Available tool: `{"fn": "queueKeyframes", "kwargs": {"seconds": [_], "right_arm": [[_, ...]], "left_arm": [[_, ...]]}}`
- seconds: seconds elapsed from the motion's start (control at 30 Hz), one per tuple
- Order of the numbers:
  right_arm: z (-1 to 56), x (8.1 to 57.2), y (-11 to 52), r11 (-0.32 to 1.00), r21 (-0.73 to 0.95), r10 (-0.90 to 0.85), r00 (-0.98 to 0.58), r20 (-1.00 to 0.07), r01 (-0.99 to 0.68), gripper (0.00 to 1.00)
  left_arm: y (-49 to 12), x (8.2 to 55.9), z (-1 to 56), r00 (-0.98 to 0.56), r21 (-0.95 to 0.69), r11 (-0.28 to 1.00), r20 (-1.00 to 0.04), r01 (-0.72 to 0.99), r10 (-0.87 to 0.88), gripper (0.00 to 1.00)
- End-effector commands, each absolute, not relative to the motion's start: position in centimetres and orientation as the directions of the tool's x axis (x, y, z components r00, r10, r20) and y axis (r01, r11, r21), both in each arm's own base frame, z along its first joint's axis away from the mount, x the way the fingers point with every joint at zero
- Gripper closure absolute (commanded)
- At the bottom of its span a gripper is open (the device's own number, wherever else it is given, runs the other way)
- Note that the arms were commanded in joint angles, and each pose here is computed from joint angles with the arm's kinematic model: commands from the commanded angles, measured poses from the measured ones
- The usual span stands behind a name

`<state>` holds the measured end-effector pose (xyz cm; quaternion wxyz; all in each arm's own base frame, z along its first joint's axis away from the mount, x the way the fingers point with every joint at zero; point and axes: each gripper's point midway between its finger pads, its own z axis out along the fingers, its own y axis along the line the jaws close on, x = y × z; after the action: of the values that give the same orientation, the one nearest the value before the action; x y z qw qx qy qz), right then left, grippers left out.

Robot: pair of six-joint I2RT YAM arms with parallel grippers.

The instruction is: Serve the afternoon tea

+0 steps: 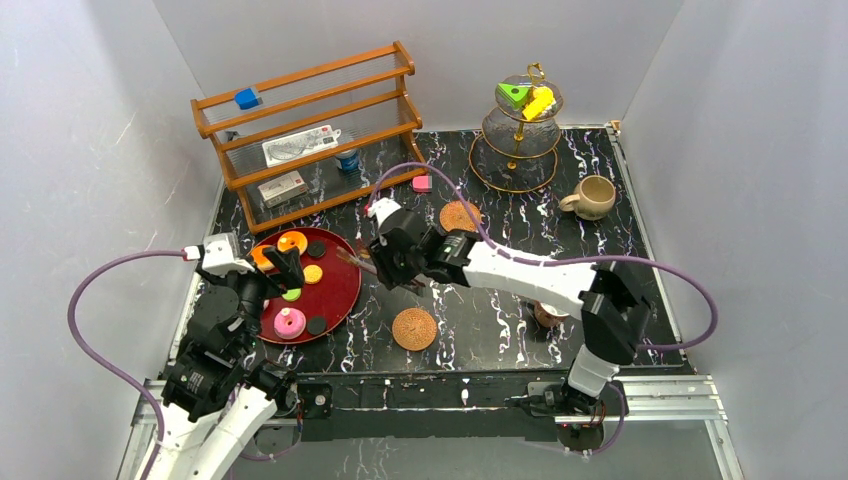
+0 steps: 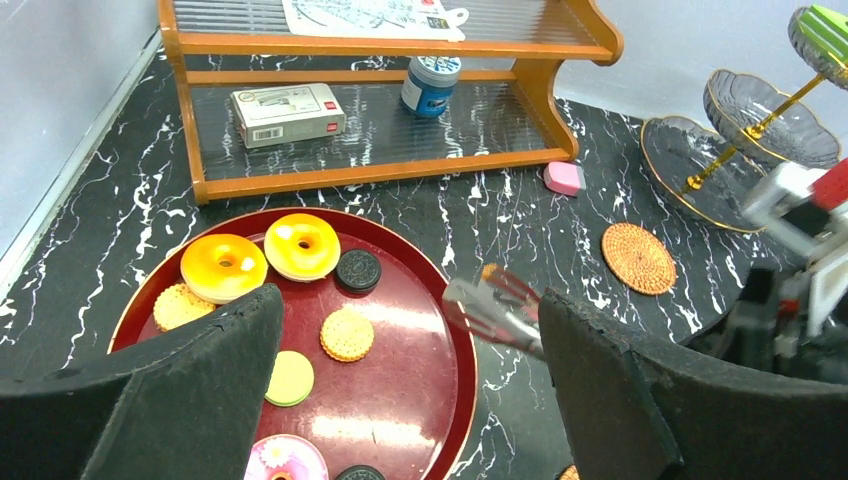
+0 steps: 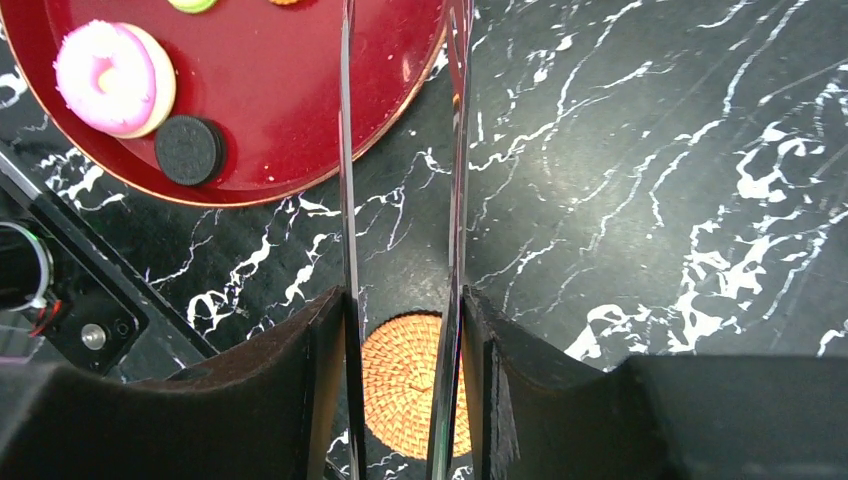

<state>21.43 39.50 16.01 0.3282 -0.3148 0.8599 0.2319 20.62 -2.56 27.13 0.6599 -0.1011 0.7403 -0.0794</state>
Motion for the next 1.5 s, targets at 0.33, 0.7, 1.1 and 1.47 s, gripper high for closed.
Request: {"fn": "queueKeyframes", "kwargs": {"seconds": [0.33, 0.7, 1.1, 1.47], "right_arm": [[16.4, 19.9, 47.0, 0.567, -0.069, -0.536, -0.304, -0.788, -0.821, 0.45], [14.3, 19.6, 48.0, 0.528, -0.118, -0.599, -0.271, -0.753, -0.841, 0.41], [13.1, 19.5, 49.4, 0.512, -0.093, -0.601, -0.279, -0.749, -0.854, 0.4], [12.1, 19.2, 49.9, 0.512, -0.068, -0.602, -0.301, -0.739, -0.856, 0.46]], "left_arm": [[0.2, 19.3, 28.4, -0.003, -0.304, 0.941, -0.951, -0.152, -0.308, 0.05], [0.7, 19.2, 28.6, 0.012, -0.311, 0.935, -0.949, -0.168, -0.314, 0.05], [0.6, 19.2, 28.6, 0.01, -0.31, 0.936, -0.95, -0.167, -0.313, 0.05], [0.6, 19.2, 28.6, 0.01, -0.309, 0.936, -0.95, -0.167, -0.312, 0.05]]}}
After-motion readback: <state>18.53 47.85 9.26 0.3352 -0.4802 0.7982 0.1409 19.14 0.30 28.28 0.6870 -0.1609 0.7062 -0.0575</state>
